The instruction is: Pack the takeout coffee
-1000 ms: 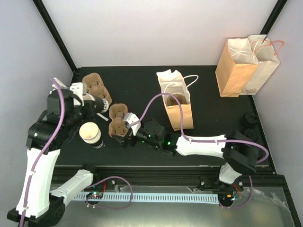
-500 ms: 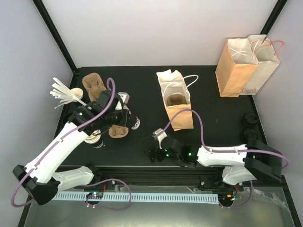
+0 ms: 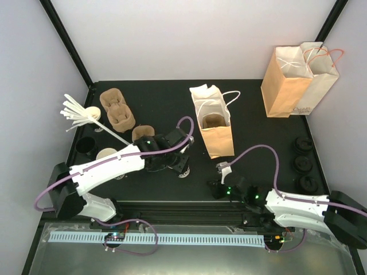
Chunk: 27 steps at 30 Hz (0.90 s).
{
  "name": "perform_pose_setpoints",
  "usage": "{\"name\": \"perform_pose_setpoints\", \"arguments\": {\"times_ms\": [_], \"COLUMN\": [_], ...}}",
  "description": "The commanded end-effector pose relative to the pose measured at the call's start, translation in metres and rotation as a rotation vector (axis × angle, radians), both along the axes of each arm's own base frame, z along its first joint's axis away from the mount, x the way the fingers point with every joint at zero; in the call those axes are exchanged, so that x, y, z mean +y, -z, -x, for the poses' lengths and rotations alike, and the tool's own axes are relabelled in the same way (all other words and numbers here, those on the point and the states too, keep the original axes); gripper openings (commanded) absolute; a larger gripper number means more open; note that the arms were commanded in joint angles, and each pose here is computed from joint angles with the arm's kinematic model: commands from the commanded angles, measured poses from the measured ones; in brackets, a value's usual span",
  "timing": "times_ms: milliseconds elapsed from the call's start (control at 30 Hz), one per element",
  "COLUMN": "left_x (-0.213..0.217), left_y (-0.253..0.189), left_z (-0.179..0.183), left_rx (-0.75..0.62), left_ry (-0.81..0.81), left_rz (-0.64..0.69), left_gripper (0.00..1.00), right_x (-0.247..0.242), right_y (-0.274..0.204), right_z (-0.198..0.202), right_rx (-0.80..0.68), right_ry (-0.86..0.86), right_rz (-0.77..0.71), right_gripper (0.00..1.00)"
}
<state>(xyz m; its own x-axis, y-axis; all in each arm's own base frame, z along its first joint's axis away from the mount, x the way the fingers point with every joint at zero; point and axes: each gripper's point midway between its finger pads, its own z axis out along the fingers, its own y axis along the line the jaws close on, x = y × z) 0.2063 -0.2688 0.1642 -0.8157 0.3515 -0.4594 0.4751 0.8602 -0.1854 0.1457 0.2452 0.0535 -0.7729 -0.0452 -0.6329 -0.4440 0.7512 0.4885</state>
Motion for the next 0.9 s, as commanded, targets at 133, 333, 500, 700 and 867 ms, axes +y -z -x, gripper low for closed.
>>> {"name": "perform_pose_setpoints", "arguments": {"times_ms": [133,333,500,700,867], "left_x": [-0.034,-0.046,-0.053,-0.062,-0.069], "left_y": [-0.009,0.008,0.020,0.028,0.038], "left_z": [0.003,0.013,0.021,0.029,0.034], "left_rx": [-0.087,-0.089,-0.085,-0.101,-0.128], "left_ry": [0.059,0.100,0.111,0.130,0.143], "left_rz": [-0.018,-0.080,-0.116,-0.164,-0.236], "left_gripper": [0.02,0.02,0.02,0.01,0.02], "right_x": [-0.036,-0.048,-0.046,-0.048,-0.044], "right_y": [0.002,-0.020,-0.030,-0.028,-0.020], "right_z": [-0.028,-0.064,-0.087,-0.111,-0.133], "right_rx": [0.123,0.135,0.153,0.182,0.201], "right_ry": [0.150,0.193,0.178,0.197,0.216], "right_rz": [-0.218,-0.335,-0.386,-0.446,-0.455], "right_gripper": [0.01,0.01,0.01,0.01,0.01]}}
